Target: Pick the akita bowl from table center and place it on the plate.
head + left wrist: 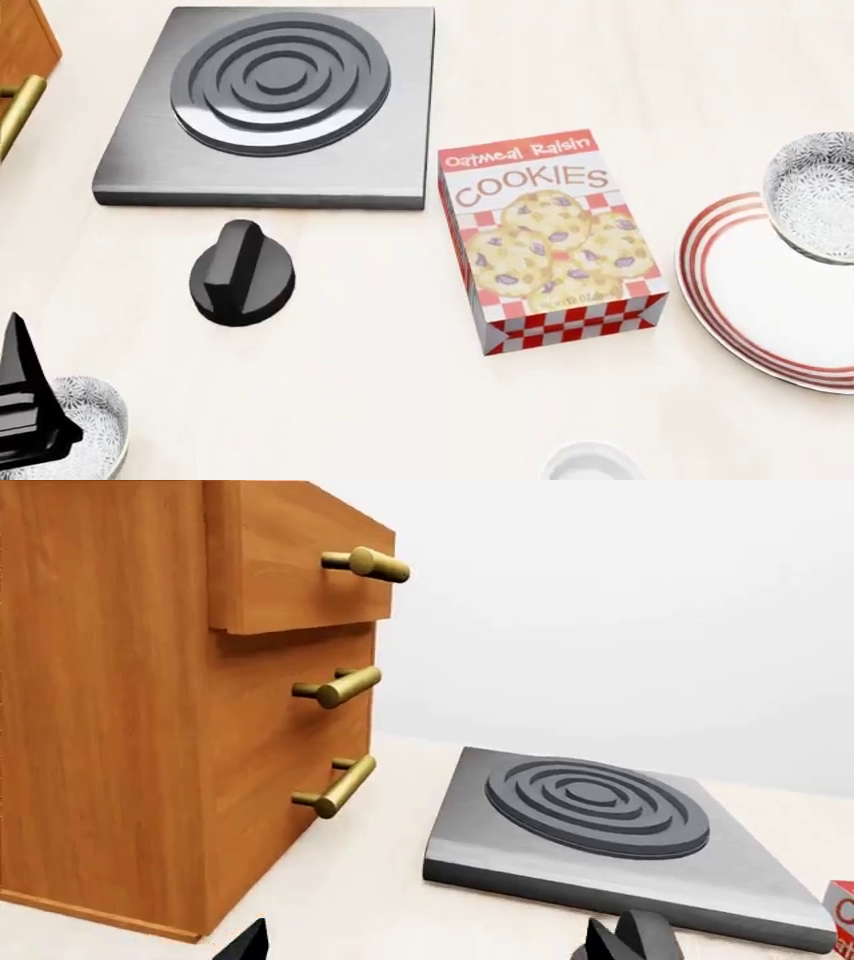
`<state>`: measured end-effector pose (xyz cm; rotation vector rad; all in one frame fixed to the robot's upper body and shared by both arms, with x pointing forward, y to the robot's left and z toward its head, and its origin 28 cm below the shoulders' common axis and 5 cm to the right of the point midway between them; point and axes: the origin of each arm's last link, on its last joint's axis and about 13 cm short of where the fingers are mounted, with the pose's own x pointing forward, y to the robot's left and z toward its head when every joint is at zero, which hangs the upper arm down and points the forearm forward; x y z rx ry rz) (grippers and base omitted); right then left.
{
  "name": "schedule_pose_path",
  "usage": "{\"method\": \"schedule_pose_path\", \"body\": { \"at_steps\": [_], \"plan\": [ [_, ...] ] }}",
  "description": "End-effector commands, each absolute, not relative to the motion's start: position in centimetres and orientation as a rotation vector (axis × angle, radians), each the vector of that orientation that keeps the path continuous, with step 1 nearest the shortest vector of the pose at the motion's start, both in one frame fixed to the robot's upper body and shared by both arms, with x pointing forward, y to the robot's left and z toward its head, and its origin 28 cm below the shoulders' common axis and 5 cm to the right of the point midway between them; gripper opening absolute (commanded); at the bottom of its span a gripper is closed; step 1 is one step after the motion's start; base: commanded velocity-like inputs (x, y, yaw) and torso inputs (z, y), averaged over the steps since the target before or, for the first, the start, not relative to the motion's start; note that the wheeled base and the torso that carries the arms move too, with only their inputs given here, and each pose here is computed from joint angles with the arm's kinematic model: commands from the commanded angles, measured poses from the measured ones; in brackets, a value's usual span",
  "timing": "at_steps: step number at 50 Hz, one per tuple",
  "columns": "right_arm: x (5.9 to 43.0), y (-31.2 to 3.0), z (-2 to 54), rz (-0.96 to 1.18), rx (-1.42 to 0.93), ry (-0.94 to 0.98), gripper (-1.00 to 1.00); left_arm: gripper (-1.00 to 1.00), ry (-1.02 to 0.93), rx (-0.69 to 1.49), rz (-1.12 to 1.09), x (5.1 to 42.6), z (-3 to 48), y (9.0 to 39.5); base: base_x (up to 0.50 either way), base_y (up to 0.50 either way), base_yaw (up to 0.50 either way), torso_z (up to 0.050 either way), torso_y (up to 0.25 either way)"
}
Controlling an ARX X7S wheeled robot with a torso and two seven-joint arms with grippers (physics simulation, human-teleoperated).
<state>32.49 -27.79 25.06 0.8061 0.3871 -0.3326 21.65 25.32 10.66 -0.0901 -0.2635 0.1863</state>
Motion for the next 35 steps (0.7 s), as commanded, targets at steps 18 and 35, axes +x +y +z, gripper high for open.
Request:
{"method": "schedule_pose_path", "body": {
  "at_steps": [18, 35],
  "plan": [
    [33.8, -27.8, 24.8, -0.290, 0.846, 0.370, -1.00, 1.00, -0.259, -0.093, 0.183, 21.5, 10.8, 25.3, 0.00, 0.00, 0.00, 0.000, -0.082],
    [35.0, -28.5, 22.4, -0.291, 0.908, 0.378, -1.00, 1.00, -0.265, -0.083, 0.178, 21.2, 10.9, 25.3, 0.00, 0.00, 0.00, 0.000, 0.000]
  ]
}}
